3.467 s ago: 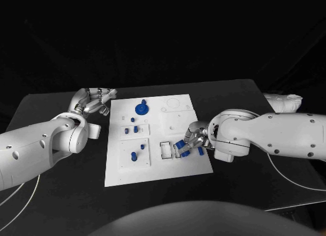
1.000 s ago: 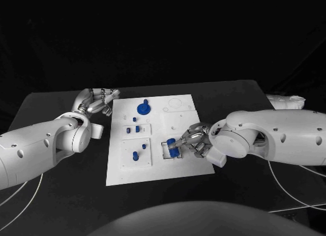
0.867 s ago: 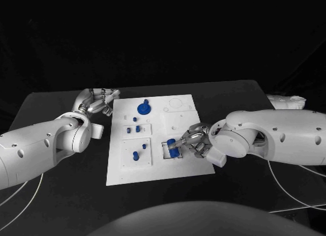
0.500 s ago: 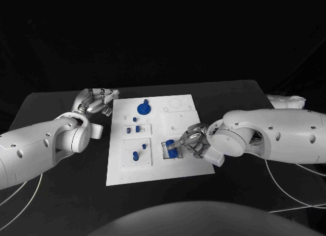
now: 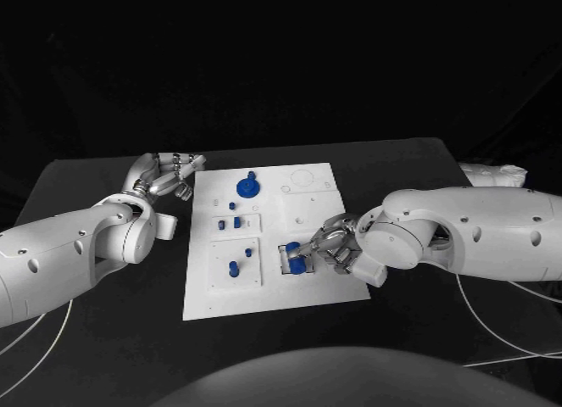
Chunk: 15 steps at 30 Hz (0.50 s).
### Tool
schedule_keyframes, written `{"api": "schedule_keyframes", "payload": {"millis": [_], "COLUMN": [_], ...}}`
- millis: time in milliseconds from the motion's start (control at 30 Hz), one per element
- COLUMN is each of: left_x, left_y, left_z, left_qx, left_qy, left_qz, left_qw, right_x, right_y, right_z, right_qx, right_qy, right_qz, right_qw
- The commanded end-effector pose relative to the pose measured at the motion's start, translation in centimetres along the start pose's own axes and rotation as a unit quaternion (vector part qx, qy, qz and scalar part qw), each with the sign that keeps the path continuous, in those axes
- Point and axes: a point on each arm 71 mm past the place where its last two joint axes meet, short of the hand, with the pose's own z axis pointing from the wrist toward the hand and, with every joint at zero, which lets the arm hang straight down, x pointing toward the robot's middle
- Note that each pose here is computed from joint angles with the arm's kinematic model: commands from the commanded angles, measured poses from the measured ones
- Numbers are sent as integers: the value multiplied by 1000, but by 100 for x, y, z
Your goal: Assemble the parts on the task board
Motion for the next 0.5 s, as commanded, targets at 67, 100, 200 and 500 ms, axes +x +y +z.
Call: {"api": "schedule_keyframes", "payload": {"millis": [67,100,200,500], "left_x": [16,16,14,16], "left_y": [-15,-15,-15,-15], "left_z": [-1,-1,-3,-3], "left_qx": [6,6,6,5], "left_qy": [7,6,7,7], "left_qz": [0,0,0,0], "left_qw": [1000,1000,1000,1000], "right_x": [19,19,17,13], "right_y": [-9,-8,-6,-6], "right_z": [8,10,13,20], "right_qx": [8,9,9,12], "right_qy": [9,9,9,6], "right_qz": [-7,-7,-7,-6], "right_qw": [1000,1000,1000,1000]}}
